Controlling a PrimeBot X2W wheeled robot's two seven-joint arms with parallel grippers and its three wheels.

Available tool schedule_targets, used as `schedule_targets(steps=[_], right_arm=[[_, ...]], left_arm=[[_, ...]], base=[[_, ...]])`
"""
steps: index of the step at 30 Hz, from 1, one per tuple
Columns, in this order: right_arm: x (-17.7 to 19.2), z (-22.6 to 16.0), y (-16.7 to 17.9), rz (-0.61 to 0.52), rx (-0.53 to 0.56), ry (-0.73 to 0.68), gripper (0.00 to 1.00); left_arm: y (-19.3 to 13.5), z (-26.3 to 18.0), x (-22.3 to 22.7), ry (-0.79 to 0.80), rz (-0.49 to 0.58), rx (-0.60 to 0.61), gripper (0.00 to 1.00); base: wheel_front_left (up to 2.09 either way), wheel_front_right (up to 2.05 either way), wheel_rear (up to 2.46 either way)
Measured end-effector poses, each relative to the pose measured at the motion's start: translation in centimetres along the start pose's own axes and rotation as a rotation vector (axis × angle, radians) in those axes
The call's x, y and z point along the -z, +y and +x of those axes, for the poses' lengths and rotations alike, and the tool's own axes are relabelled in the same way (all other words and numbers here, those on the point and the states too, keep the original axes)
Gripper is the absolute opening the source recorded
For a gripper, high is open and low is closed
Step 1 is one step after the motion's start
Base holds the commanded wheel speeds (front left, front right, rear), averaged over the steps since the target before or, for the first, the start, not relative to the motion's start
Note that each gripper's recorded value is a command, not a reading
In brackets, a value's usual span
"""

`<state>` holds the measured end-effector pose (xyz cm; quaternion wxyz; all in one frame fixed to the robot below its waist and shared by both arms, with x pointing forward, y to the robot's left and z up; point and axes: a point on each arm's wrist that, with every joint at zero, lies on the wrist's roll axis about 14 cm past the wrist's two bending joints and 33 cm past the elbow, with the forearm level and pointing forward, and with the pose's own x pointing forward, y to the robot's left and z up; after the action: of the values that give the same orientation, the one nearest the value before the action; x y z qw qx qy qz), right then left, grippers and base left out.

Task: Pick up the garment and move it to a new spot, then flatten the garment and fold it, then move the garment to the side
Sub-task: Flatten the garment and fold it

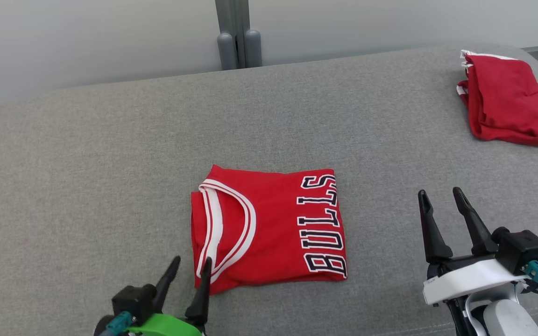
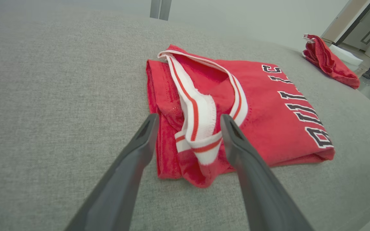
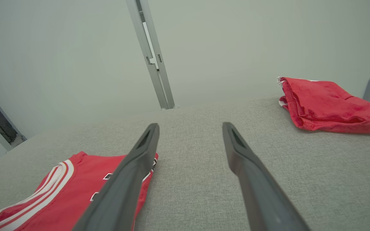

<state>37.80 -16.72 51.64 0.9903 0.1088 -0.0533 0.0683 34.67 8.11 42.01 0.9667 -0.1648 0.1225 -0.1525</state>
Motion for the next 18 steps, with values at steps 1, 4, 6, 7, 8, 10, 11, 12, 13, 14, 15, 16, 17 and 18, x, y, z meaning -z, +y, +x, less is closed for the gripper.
schedule_targets(steps=[1, 4, 6, 7, 8, 10, 11, 12, 13, 14, 15, 16, 17, 18], right_arm=[[-0.1, 0.1, 0.0, -0.004, -0.004, -0.004, 1.00], [-0.6, 0.3, 0.2, -0.017, -0.016, -0.016, 1.00], [-0.8, 0.4, 0.4, -0.023, -0.022, -0.022, 1.00], [-0.9, 0.4, 0.4, -0.027, -0.026, -0.024, 1.00], [-1.0, 0.4, 0.5, -0.029, -0.028, -0.026, 1.00], [-1.1, 0.3, 0.6, -0.034, -0.032, -0.030, 1.00], [-1.2, 0.3, 0.6, -0.037, -0.035, -0.031, 1.00], [-1.3, 0.3, 0.7, -0.040, -0.037, -0.032, 1.00], [-1.3, 0.3, 0.7, -0.046, -0.039, -0.033, 1.00], [-1.4, 0.3, 0.7, -0.047, -0.040, -0.034, 1.00], [-1.5, 0.3, 0.6, -0.051, -0.040, -0.036, 1.00], [-1.5, 0.3, 0.6, -0.053, -0.041, -0.037, 1.00], [-1.6, 0.2, 0.6, -0.055, -0.041, -0.037, 1.00], [-1.6, 0.2, 0.5, -0.057, -0.042, -0.037, 1.00]], left_arm=[[0.5, 0.1, -0.9, -0.028, 0.011, -0.015, 1.00], [2.2, 0.2, -4.6, -0.139, 0.040, -0.071, 1.00], [3.5, -0.1, -7.1, -0.210, 0.083, -0.112, 1.00], [4.2, -0.3, -8.1, -0.237, 0.105, -0.134, 1.00], [4.6, -0.5, -8.8, -0.255, 0.119, -0.148, 1.00], [5.8, -1.0, -10.4, -0.300, 0.140, -0.187, 1.00], [6.2, -1.2, -10.9, -0.312, 0.153, -0.198, 1.00], [6.5, -1.4, -11.4, -0.325, 0.169, -0.208, 1.00], [6.8, -1.6, -11.9, -0.337, 0.180, -0.218, 1.00], [7.1, -1.7, -12.1, -0.342, 0.189, -0.224, 1.00], [7.4, -1.9, -12.4, -0.348, 0.198, -0.234, 1.00], [7.7, -2.0, -12.6, -0.352, 0.206, -0.242, 1.00], [8.0, -2.2, -12.8, -0.355, 0.215, -0.249, 1.00], [8.2, -2.4, -13.0, -0.358, 0.218, -0.257, 1.00]], base=[[0.00, 0.00, 0.00], [0.00, 0.00, 0.00], [0.00, 0.00, 0.00], [0.00, 0.00, 0.00], [0.00, 0.00, 0.00], [0.00, 0.00, 0.00], [0.00, 0.00, 0.00], [0.00, 0.00, 0.00], [0.00, 0.00, 0.00], [0.00, 0.00, 0.00], [0.00, 0.00, 0.00], [0.00, 0.00, 0.00], [0.00, 0.00, 0.00], [0.00, 0.00, 0.00]])
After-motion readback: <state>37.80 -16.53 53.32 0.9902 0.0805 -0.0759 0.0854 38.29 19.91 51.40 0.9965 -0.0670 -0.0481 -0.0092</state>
